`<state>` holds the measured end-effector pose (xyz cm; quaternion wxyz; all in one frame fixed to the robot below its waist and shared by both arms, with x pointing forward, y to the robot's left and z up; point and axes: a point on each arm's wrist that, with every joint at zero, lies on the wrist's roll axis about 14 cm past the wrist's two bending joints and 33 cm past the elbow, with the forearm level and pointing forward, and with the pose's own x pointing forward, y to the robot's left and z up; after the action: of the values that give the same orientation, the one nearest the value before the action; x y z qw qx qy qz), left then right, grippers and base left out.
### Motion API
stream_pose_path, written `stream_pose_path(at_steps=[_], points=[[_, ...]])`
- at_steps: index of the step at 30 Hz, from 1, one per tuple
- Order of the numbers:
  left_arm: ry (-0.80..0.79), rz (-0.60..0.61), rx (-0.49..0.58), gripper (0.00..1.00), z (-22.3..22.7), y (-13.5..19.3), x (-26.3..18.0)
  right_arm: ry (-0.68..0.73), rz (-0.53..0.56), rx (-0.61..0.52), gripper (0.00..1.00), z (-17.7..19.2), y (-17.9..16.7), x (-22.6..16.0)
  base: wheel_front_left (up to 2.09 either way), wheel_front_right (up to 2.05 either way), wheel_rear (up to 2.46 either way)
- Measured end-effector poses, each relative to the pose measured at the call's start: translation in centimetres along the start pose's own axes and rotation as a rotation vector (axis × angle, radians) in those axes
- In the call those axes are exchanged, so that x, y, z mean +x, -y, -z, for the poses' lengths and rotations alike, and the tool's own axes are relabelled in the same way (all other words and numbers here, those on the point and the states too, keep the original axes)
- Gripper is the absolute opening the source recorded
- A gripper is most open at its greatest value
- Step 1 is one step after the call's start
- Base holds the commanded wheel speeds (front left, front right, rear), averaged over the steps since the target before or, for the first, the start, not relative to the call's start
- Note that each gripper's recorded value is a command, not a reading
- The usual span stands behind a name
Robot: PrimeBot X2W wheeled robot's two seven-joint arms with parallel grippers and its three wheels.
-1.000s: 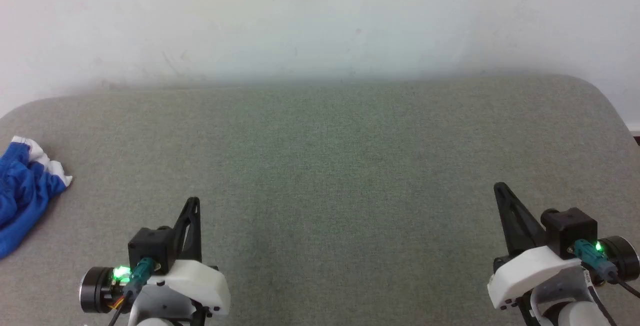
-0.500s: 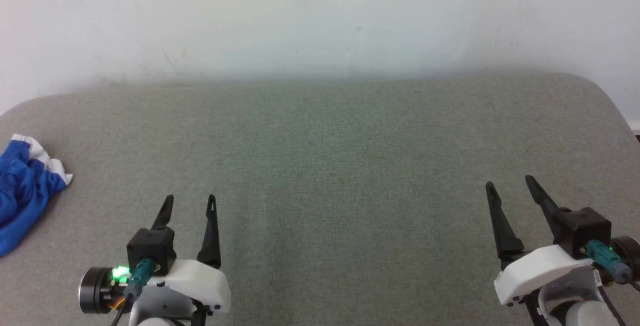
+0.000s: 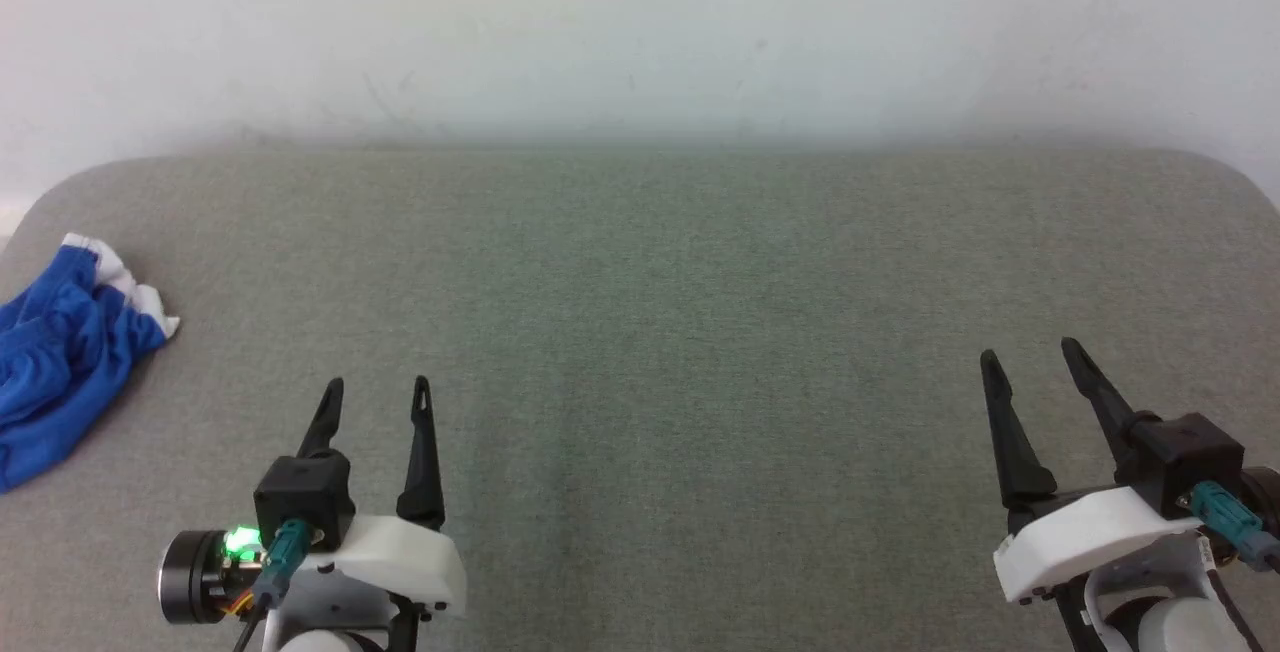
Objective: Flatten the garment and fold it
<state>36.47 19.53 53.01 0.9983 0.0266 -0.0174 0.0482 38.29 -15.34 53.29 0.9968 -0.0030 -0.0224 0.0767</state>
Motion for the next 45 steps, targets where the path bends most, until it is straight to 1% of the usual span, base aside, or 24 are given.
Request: stream_pose_path(at_steps=[10, 26, 45], points=[[0.029, -0.091, 0.007, 1.0, -0.6, -2.4, -0.7, 0.036, -0.063, 0.008, 1.0, -0.6, -2.0, 1.7, 0.0, 0.0, 0.0], [0.057, -0.257, 0.024, 1.0, -1.2, -6.9, -3.1, 0.076, -0.178, 0.04, 1.0, -1.1, -5.9, 3.9, 0.0, 0.0, 0.0], [0.082, -0.516, 0.073, 1.0, -1.8, -13.9, -7.2, 0.114, -0.307, 0.081, 1.0, -1.3, -10.6, 6.0, 0.0, 0.0, 0.0]])
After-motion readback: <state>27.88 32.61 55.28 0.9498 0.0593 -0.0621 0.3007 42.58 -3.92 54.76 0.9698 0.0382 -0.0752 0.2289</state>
